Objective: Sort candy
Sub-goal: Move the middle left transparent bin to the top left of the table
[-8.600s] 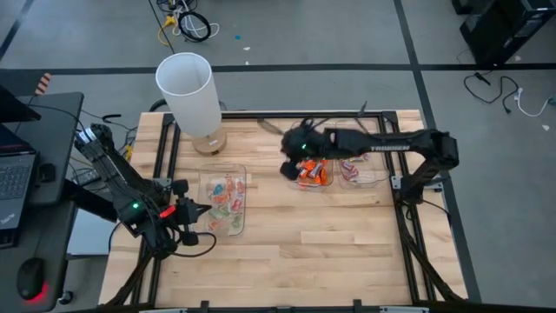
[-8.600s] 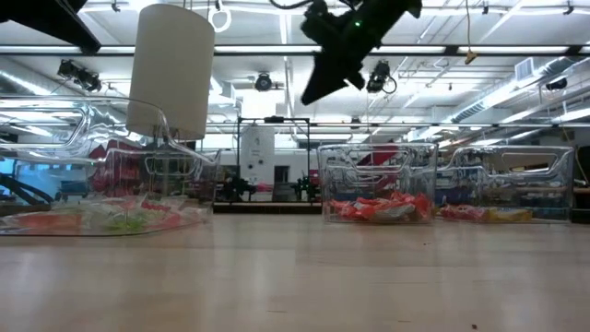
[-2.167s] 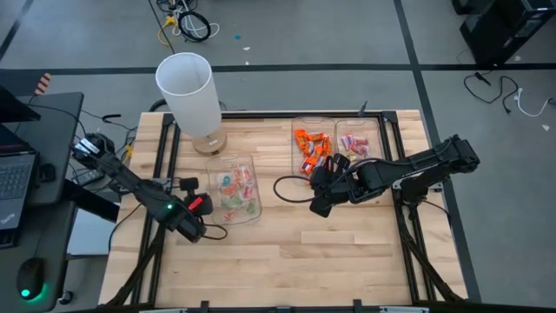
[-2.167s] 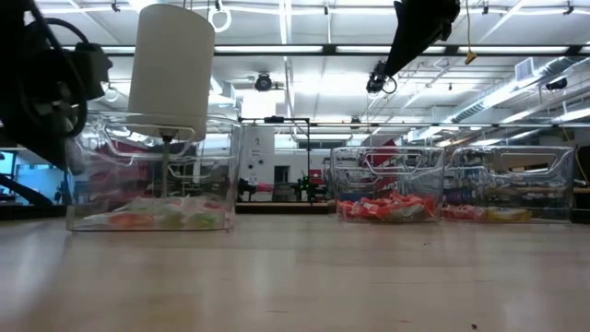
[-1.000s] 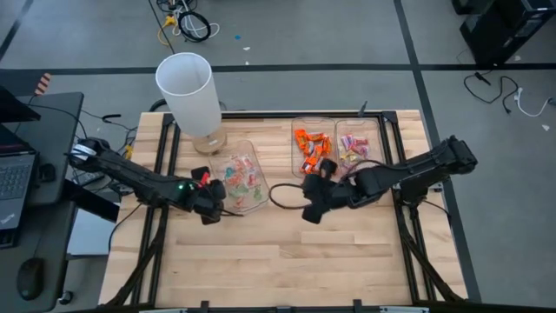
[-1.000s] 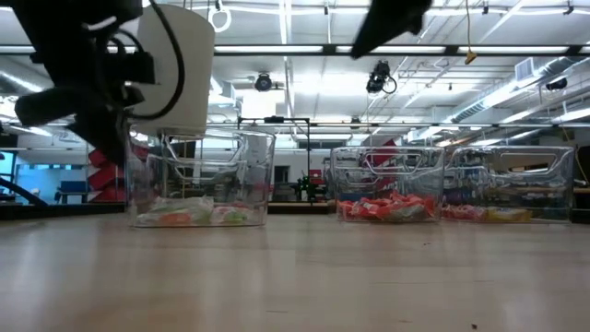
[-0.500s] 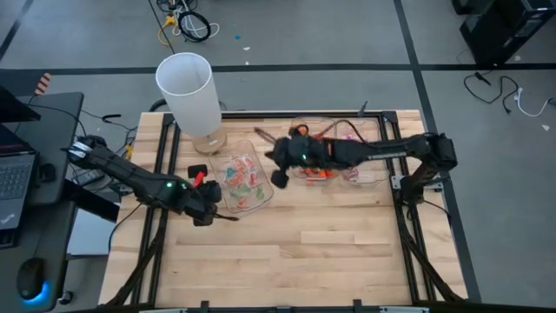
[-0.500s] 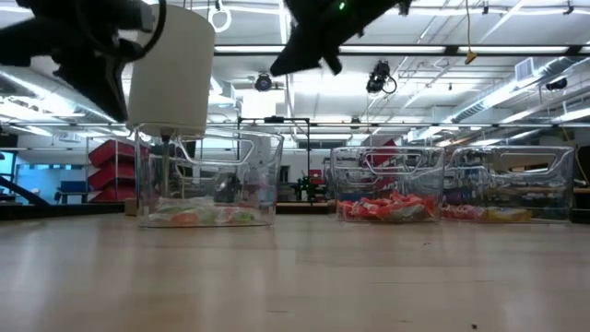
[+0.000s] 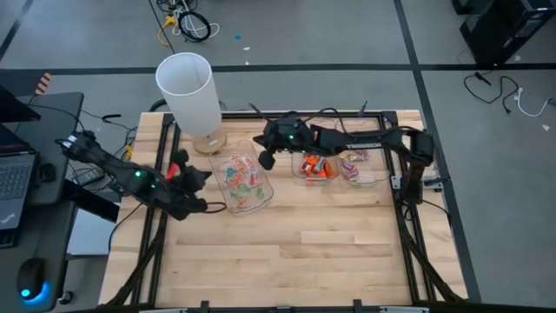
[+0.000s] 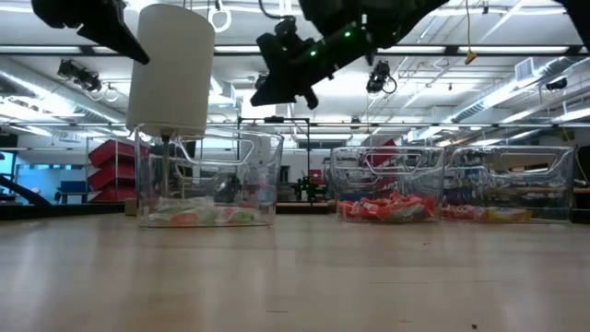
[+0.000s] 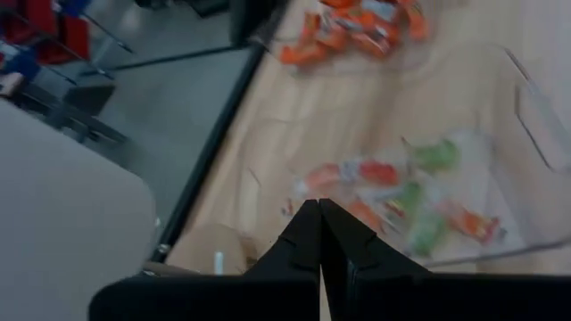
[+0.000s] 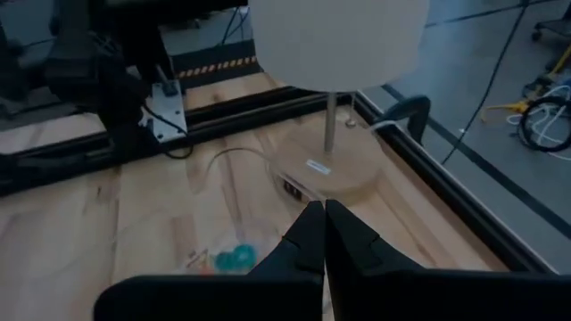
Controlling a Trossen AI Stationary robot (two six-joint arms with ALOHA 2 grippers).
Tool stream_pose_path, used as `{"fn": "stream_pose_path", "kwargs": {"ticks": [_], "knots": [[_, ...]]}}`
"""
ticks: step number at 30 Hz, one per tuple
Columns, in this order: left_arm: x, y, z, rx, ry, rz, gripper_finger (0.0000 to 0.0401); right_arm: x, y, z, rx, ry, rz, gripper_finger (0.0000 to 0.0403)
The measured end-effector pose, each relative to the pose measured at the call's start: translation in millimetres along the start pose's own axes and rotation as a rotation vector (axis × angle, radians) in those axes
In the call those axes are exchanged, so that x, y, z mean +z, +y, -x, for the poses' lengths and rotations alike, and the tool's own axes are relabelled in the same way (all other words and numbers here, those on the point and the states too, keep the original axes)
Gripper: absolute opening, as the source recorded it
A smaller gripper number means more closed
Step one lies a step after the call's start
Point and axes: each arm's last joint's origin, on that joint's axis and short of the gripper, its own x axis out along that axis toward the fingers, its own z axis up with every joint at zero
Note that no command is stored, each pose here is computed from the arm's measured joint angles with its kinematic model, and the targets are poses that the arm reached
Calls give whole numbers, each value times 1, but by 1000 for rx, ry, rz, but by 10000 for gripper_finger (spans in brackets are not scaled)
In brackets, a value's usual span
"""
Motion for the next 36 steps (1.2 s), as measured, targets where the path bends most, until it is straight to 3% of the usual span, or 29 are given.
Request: {"fn": "stream_pose_path", "kwargs": {"ticks": [7, 16, 23, 36], "knots": [[-2, 15, 8, 63, -74, 20, 0, 2, 5, -46, 37, 80, 51, 0], [-5, 19, 10, 70, -59, 3, 0, 4, 9, -73, 8, 242, 69, 0], [-6, 19, 9, 72, -54, 0, 0, -2, 4, -74, -67, 276, 67, 0], [-20, 12, -1, 84, -25, -7, 0, -26, -6, -76, -90, 353, 105, 0]]}}
